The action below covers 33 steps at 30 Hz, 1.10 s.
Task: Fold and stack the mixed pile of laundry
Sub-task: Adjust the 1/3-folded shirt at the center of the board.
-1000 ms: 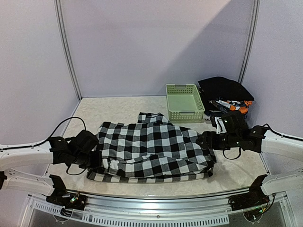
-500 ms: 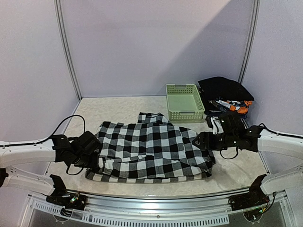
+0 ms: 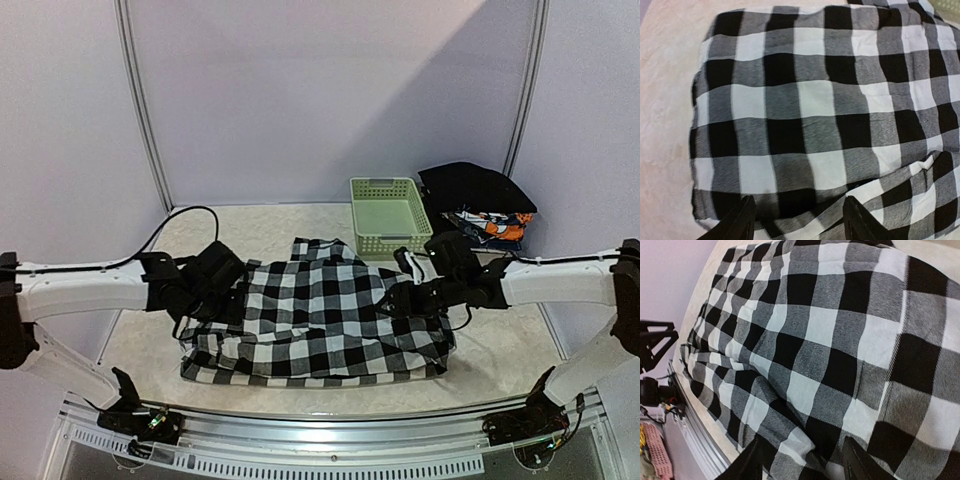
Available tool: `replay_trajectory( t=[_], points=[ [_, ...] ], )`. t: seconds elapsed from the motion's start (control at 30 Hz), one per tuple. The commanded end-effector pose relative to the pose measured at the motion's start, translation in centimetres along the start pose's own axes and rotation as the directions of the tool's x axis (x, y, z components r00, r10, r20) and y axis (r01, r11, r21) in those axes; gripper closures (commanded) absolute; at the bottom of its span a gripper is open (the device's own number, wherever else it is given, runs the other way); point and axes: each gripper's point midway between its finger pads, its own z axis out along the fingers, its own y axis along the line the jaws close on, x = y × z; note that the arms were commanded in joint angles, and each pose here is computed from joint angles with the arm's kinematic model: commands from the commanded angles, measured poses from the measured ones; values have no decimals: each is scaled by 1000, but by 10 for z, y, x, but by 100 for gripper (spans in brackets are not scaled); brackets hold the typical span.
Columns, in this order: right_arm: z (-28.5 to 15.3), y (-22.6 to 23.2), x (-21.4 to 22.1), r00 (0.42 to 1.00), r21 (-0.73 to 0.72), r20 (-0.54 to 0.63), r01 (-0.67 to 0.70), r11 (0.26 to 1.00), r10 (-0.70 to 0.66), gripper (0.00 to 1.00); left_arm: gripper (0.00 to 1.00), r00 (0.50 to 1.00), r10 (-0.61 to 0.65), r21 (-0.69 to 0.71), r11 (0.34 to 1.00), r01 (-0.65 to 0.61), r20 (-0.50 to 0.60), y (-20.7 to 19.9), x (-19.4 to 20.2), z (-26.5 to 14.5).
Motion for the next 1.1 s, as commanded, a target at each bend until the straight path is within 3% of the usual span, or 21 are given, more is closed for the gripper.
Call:
replay_trajectory(
  t=[0.0,0.17,0.47,0.73,0.87,0.93,1.07],
  points=[
    [24,-7,9,997,20,-73,-6,1000,8,50,41,996,82,132,988,-78,-26,-52,-5,28],
    [38,-44,42,984,160,-155,-63,985,88,56,44,988,102,161,984,-83,-113,-72,23,61],
    [27,-88,84,971,323,-159,-118,939,177,57,46,972,126,151,984,-97,-197,-81,78,82],
    [0,-103,124,955,433,-173,-146,890,241,57,46,942,201,145,975,-166,-270,-97,129,57],
    [-17,-88,118,964,411,-129,-161,897,232,57,45,942,237,153,967,-205,-239,-106,125,33],
    [-28,-71,91,981,369,-60,-150,917,184,51,41,947,269,142,959,-245,-179,-107,106,25],
    [-52,-48,30,995,377,88,-86,922,56,21,21,946,319,78,946,-314,-60,-108,57,10]
  ],
)
